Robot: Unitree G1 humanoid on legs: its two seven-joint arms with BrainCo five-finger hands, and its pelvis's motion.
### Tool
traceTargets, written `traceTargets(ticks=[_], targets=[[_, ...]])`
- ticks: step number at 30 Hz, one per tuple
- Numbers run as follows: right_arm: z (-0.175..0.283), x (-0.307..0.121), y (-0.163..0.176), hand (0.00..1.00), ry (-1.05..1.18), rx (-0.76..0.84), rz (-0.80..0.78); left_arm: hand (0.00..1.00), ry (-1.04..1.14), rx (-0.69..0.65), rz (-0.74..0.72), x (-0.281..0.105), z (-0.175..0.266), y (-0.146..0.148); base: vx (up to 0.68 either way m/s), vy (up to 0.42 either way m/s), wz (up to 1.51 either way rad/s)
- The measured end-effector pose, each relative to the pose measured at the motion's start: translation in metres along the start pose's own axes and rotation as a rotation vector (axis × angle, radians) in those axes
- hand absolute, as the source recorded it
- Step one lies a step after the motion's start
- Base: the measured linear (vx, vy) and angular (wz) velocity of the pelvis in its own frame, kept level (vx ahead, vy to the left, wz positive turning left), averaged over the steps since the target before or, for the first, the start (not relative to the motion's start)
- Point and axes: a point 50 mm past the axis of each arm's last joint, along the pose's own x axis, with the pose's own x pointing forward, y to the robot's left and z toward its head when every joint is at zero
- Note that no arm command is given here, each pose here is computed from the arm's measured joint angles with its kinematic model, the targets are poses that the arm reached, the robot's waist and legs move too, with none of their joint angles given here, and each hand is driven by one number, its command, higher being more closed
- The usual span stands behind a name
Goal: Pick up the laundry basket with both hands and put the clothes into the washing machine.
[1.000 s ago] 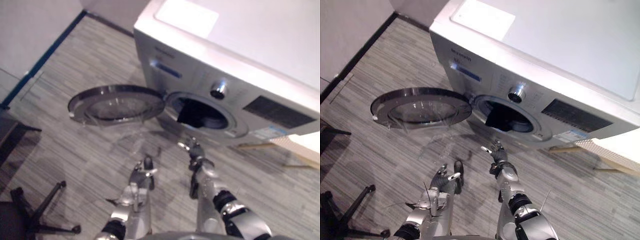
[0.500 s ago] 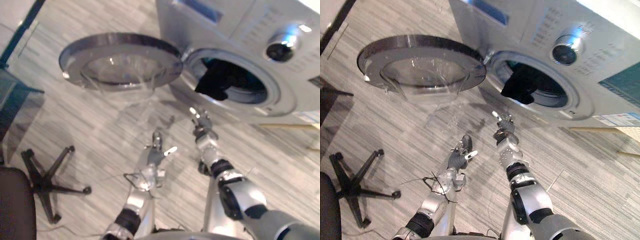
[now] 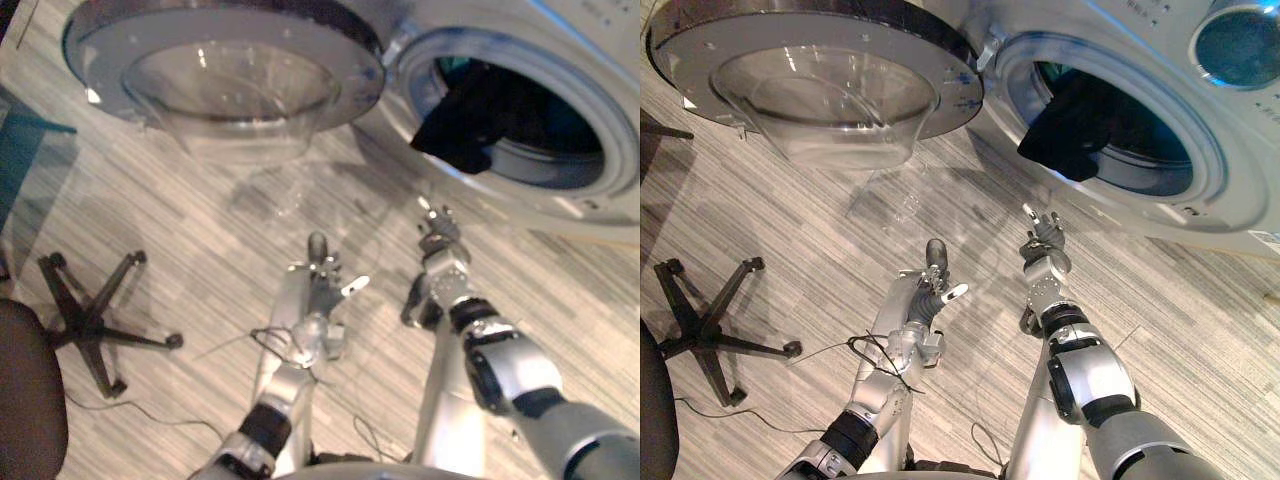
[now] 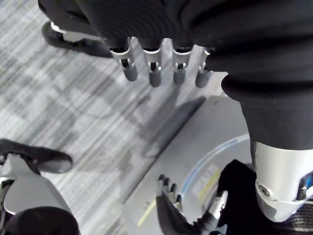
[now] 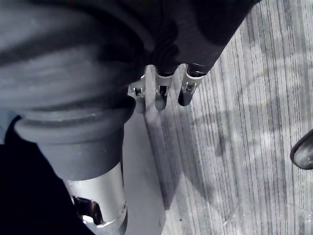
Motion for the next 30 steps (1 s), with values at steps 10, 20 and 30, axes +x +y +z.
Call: traceTargets(ticks=[10,20,30], targets=[[0.062,0.010,0.010,0.00,-0.157,-0.030,-0.028,0.00,-0.087,-0.062,-0.072,-0.006,0.022,-0.019,-0.04,-0.047,-0.01],[0.153,0.006,0.024,0.00,-0.356,-0.109,-0.038,0.00,-0.171,-0.150,-0.105,-0.023,0.039,-0.024,-0.02,-0.006,-0.01],[0.169,-0.004,0.062,0.00,-0.363,-0.059,0.072,0.00,-0.218,-0.248,-0.066,-0.039,0.051,-0.018,-0.05,0.012,-0.04]])
